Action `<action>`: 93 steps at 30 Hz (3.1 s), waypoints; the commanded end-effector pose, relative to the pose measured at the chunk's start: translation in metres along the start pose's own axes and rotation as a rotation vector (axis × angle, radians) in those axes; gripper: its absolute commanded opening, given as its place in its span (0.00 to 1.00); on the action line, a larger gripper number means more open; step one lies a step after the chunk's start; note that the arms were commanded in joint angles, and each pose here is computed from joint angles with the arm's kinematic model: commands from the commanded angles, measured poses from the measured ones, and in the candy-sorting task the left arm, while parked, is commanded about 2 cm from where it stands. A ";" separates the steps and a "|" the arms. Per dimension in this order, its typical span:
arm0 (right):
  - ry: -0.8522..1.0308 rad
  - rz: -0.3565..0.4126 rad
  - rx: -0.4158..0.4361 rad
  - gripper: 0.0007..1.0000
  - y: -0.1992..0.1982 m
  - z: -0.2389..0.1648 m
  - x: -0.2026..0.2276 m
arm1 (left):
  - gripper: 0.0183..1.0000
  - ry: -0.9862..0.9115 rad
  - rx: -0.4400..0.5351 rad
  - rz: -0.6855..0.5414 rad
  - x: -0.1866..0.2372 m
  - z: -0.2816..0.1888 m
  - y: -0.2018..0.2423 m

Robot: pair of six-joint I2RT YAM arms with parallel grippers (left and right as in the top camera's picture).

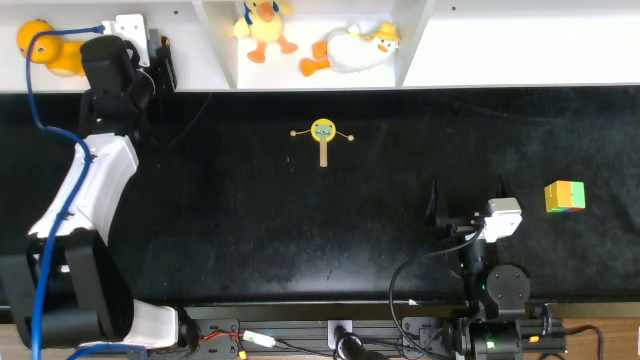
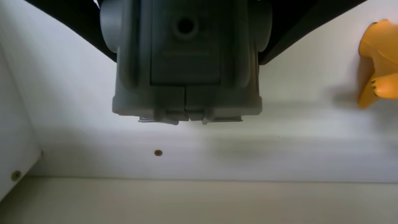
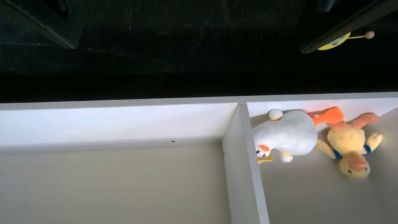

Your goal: Store Toys

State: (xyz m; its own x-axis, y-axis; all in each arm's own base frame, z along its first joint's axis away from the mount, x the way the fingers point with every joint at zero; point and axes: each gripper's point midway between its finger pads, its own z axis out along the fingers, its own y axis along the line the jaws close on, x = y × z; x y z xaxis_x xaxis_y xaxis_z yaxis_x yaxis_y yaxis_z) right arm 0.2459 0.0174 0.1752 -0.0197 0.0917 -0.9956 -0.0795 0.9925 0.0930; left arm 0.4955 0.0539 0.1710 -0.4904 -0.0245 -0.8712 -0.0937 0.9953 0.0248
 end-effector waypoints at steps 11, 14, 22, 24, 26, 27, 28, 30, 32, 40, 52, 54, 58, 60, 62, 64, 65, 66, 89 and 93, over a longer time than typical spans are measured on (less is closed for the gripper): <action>0.000 -0.003 0.011 1.00 -0.002 0.000 0.003 | 0.31 -0.019 0.034 -0.008 -0.015 0.019 -0.002; 0.000 -0.003 0.011 0.99 -0.002 0.000 0.003 | 0.32 -0.008 0.043 -0.008 -0.011 0.022 -0.003; 0.000 -0.003 0.011 1.00 -0.002 0.000 0.003 | 0.57 0.003 0.053 -0.009 -0.008 0.023 -0.005; 0.000 -0.003 0.011 1.00 -0.002 0.000 0.003 | 0.63 0.003 0.053 -0.009 -0.008 0.023 -0.005; 0.000 -0.003 0.011 1.00 -0.002 0.000 0.003 | 0.66 0.003 0.053 -0.009 -0.008 0.023 -0.005; 0.000 -0.003 0.011 1.00 -0.002 0.000 0.003 | 0.68 0.003 0.053 -0.009 -0.008 0.023 -0.005; 0.000 -0.003 0.011 0.99 -0.002 0.000 0.003 | 0.73 0.003 0.053 -0.009 -0.008 0.023 -0.005; 0.000 -0.003 0.011 1.00 -0.002 0.000 0.003 | 0.75 0.003 0.052 -0.009 -0.008 0.023 -0.005; 0.000 -0.003 0.011 1.00 -0.002 0.000 0.003 | 0.80 0.003 0.049 -0.009 -0.008 0.023 -0.004; 0.000 -0.003 0.011 1.00 -0.002 0.000 0.003 | 0.88 0.002 0.049 -0.009 -0.008 0.023 -0.004; 0.000 -0.003 0.011 1.00 -0.002 0.000 0.003 | 1.00 0.008 0.055 -0.006 -0.022 -0.006 -0.007; 0.000 -0.003 0.011 1.00 -0.002 0.000 0.003 | 1.00 0.012 0.058 -0.004 -0.025 -0.016 -0.009; 0.000 -0.003 0.011 1.00 -0.002 0.000 0.003 | 1.00 0.034 0.066 0.003 -0.026 -0.031 -0.015; 0.000 -0.003 0.011 1.00 -0.002 0.000 0.003 | 1.00 0.059 0.038 0.011 -0.022 -0.038 -0.015; 0.000 -0.003 0.011 1.00 -0.002 0.000 0.003 | 1.00 0.080 0.001 0.023 -0.019 -0.046 -0.015; 0.000 -0.003 0.011 0.99 -0.002 0.000 0.003 | 1.00 0.092 -0.023 0.037 -0.018 -0.053 -0.017; 0.000 -0.003 0.011 1.00 -0.002 0.000 0.003 | 1.00 0.095 -0.029 0.045 -0.019 -0.058 -0.020; 0.000 -0.003 0.011 1.00 -0.002 0.000 0.003 | 1.00 0.095 -0.031 0.052 -0.019 -0.062 -0.023; 0.000 -0.003 0.011 1.00 -0.002 0.000 0.003 | 1.00 0.166 -0.037 -0.006 -0.006 -0.192 -0.017; 0.000 -0.003 0.011 0.99 -0.002 0.000 0.003 | 1.00 0.152 -0.084 -0.013 -0.004 -0.211 -0.006</action>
State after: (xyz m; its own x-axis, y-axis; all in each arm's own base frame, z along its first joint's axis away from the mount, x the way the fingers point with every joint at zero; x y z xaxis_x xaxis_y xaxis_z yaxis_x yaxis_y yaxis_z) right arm 0.2459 0.0174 0.1751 -0.0200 0.0913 -0.9956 -0.0795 0.9925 0.0926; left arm 0.3270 0.0184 0.2669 -0.6428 -0.0242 -0.7656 -0.1091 0.9922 0.0602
